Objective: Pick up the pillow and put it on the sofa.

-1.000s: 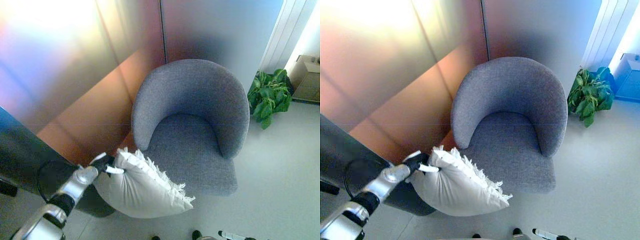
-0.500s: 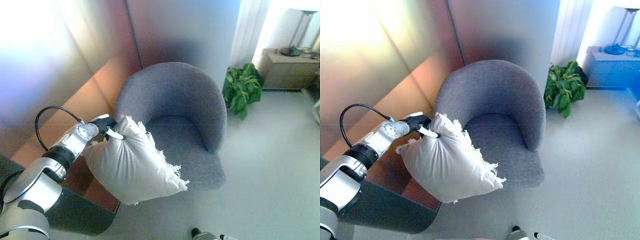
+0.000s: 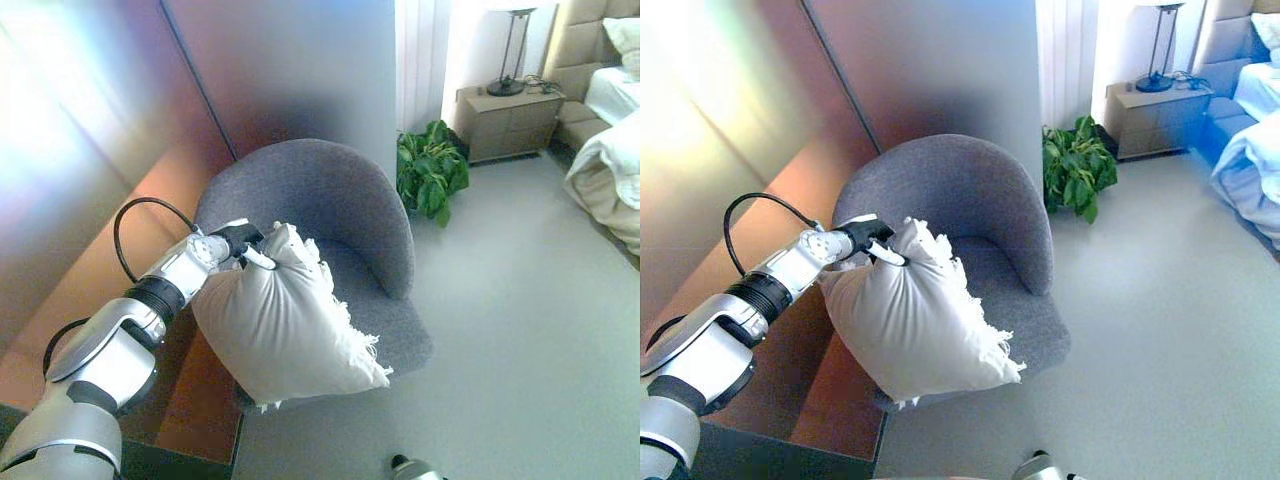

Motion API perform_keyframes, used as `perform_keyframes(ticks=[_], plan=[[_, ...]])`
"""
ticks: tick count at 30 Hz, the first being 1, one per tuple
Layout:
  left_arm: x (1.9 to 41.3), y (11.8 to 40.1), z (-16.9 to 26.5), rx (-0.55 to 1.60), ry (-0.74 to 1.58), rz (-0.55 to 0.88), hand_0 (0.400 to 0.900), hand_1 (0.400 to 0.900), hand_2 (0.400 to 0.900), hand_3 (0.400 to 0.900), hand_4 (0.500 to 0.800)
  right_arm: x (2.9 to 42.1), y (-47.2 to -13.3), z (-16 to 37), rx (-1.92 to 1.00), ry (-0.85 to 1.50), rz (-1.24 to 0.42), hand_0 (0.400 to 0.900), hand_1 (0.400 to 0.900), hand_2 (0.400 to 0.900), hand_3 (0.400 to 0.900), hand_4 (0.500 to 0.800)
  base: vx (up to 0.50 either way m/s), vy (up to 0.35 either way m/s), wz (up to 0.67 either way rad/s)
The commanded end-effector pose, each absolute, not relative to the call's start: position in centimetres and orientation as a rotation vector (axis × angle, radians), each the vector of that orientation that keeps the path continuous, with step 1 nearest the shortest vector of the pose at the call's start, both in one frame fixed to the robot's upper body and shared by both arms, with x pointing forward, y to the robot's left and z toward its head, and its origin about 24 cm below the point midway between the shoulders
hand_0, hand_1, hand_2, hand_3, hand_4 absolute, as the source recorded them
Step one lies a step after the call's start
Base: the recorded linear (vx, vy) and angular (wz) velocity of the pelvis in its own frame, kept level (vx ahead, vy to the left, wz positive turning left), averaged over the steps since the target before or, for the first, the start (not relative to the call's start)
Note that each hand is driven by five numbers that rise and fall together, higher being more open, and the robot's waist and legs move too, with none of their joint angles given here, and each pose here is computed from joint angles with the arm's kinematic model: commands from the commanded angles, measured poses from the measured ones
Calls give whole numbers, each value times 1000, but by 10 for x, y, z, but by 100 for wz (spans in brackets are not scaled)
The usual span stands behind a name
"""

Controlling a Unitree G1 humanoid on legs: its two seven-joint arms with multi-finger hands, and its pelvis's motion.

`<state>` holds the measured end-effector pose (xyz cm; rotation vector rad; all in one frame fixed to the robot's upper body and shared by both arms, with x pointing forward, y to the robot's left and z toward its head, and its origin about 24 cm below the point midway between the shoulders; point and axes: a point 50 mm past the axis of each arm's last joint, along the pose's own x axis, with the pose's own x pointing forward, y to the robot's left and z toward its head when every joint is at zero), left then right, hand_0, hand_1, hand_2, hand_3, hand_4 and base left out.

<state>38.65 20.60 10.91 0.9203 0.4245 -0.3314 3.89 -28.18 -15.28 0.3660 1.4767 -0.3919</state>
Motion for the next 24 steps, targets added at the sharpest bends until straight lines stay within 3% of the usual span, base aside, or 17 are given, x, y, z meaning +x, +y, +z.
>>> perform_keyframes(ticks=[1, 2, 3, 24], plan=[[412, 225, 250, 817, 45, 1, 400, 400, 400, 400, 500, 14, -293, -150, 369, 1530, -453, 900, 900, 900, 900, 800, 35, -44, -2], [412, 226, 250, 811, 49, 7, 492, 492, 492, 492, 555, 13, -292, -150, 368, 1532, -448, 900, 900, 900, 900, 800, 18, -35, 1], [412, 227, 248, 799, 54, 13, 900, 900, 900, 900, 800, 12, -292, -150, 368, 1531, -444, 900, 900, 900, 900, 800, 0, 0, 0], [404, 249, 232, 667, 74, 56, 900, 900, 900, 900, 800, 19, -280, -156, 306, 1543, -376, 900, 900, 900, 900, 800, -9, 2, 4]])
